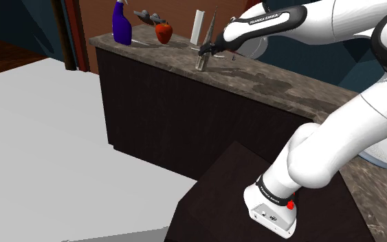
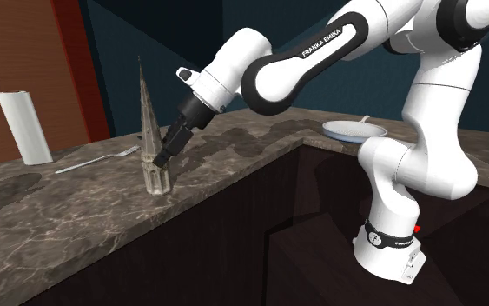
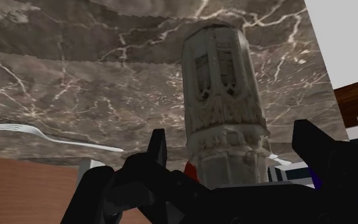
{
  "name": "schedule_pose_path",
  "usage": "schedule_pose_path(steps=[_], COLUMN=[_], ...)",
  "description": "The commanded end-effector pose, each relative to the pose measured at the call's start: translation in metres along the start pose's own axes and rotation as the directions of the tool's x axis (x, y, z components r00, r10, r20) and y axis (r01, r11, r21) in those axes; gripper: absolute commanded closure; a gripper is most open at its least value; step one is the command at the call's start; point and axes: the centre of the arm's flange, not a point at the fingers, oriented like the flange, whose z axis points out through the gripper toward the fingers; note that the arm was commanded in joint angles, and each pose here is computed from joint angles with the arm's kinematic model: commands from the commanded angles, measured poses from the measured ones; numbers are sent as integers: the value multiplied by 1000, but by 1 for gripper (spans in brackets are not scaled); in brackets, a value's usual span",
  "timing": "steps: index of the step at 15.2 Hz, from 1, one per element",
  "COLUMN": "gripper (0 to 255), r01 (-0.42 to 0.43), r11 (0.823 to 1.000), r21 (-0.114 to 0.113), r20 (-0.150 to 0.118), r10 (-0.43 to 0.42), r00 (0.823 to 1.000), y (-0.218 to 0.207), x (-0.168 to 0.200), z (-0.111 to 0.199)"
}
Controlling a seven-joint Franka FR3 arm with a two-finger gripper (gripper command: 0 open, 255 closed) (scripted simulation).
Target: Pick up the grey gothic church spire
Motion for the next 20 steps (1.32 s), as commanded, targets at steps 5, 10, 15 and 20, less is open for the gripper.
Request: schedule_pose_path(steps=[5,10,15,20], gripper=[255,255,255,255], r01=[0,0,0,0], r11=[1000,1000,1000,1000], r21=[0,-1,0,0], r20=[-1,-1,0,0], r10=[0,0,0,0], r00=[1000,1000,1000,1000], y=[-1,-1,0,0], x=[-4,-4,11,29], z=[3,3,-12,-31])
